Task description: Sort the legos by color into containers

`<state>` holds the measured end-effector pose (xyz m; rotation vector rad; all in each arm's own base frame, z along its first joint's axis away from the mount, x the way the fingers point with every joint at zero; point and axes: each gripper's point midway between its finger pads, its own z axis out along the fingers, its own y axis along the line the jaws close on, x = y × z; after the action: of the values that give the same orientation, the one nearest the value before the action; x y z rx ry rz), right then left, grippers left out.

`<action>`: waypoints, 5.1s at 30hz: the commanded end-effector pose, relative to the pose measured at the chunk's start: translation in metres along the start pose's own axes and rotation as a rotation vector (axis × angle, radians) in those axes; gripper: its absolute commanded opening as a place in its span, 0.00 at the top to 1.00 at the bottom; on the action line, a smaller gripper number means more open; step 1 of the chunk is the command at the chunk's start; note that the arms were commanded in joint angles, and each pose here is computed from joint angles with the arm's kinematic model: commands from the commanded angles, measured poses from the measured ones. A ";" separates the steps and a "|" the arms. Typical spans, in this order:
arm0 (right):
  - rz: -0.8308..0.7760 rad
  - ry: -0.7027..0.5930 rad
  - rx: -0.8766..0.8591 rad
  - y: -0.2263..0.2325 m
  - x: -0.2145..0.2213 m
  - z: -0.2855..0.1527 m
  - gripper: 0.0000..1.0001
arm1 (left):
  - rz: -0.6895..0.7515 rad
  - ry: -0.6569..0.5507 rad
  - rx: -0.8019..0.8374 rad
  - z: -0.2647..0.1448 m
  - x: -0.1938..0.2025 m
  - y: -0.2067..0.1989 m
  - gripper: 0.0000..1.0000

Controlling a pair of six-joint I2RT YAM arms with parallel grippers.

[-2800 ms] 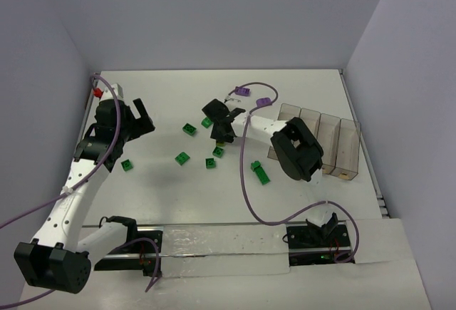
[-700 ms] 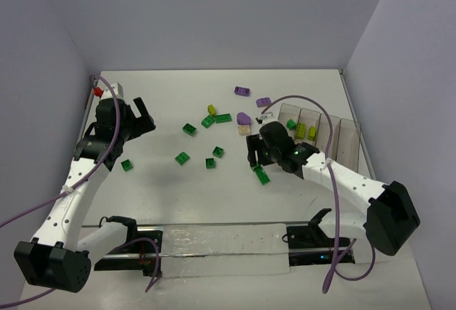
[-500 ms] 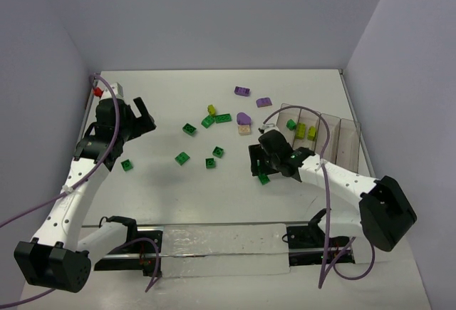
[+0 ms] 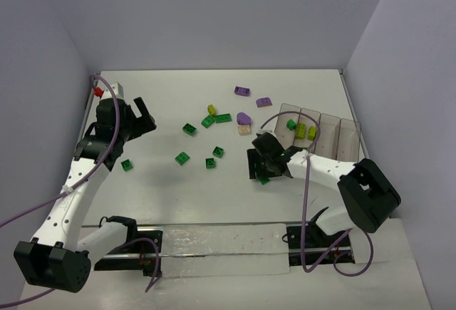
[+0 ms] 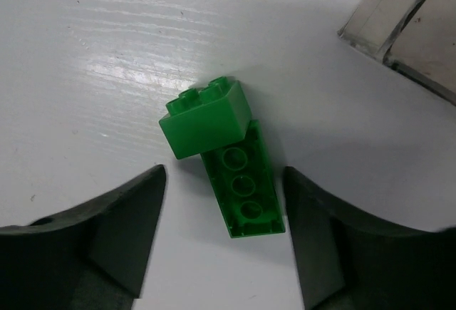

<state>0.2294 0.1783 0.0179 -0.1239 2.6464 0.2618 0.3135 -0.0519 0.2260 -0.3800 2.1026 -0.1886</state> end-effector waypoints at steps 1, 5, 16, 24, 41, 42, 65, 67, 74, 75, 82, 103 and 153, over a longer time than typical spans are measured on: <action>0.034 -0.014 -0.028 0.010 0.001 -0.002 0.36 | -0.017 -0.056 0.047 -0.011 -0.020 -0.012 0.01; 0.017 -0.022 0.036 0.005 0.002 -0.008 0.55 | -0.021 -0.055 0.057 -0.011 -0.020 -0.014 0.01; 0.021 -0.239 0.053 0.003 -0.064 -0.077 0.80 | -0.023 -0.060 0.063 -0.014 -0.022 -0.015 0.01; 0.219 -0.423 0.187 -0.057 -0.152 -0.093 0.78 | -0.022 -0.062 0.075 -0.017 -0.024 -0.017 0.01; 0.303 -0.471 0.327 -0.122 -0.240 -0.043 0.33 | -0.015 -0.095 0.054 -0.030 -0.035 -0.013 0.01; 0.299 -0.470 0.321 -0.121 -0.239 -0.044 0.32 | -0.015 -0.095 0.050 -0.030 -0.035 -0.012 0.01; 0.049 -0.207 0.047 0.014 -0.046 -0.029 0.23 | -0.027 -0.066 0.067 -0.018 -0.026 -0.017 0.01; 0.043 -0.189 0.060 0.012 -0.041 -0.021 0.21 | -0.027 -0.063 0.071 -0.017 -0.025 -0.018 0.01; 0.004 -0.183 0.072 0.018 -0.049 -0.002 0.20 | -0.026 -0.073 0.064 -0.020 -0.027 -0.016 0.01; 0.000 -0.182 0.072 0.020 -0.051 0.000 0.20 | -0.025 -0.070 0.064 -0.020 -0.027 -0.016 0.01; -0.014 -0.181 0.078 0.023 -0.055 0.013 0.32 | -0.024 -0.069 0.057 -0.020 -0.026 -0.015 0.01; 0.089 -0.450 0.126 -0.014 -0.138 -0.082 0.82 | -0.024 -0.067 0.062 -0.019 -0.026 -0.016 0.01; -0.018 -0.227 -0.104 0.150 -0.129 0.009 0.16 | -0.013 -0.077 0.039 -0.022 -0.030 -0.012 0.01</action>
<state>0.3111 0.3045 0.0823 -0.2430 2.4238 0.3211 0.3095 -0.0551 0.2436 -0.3717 2.0778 -0.2170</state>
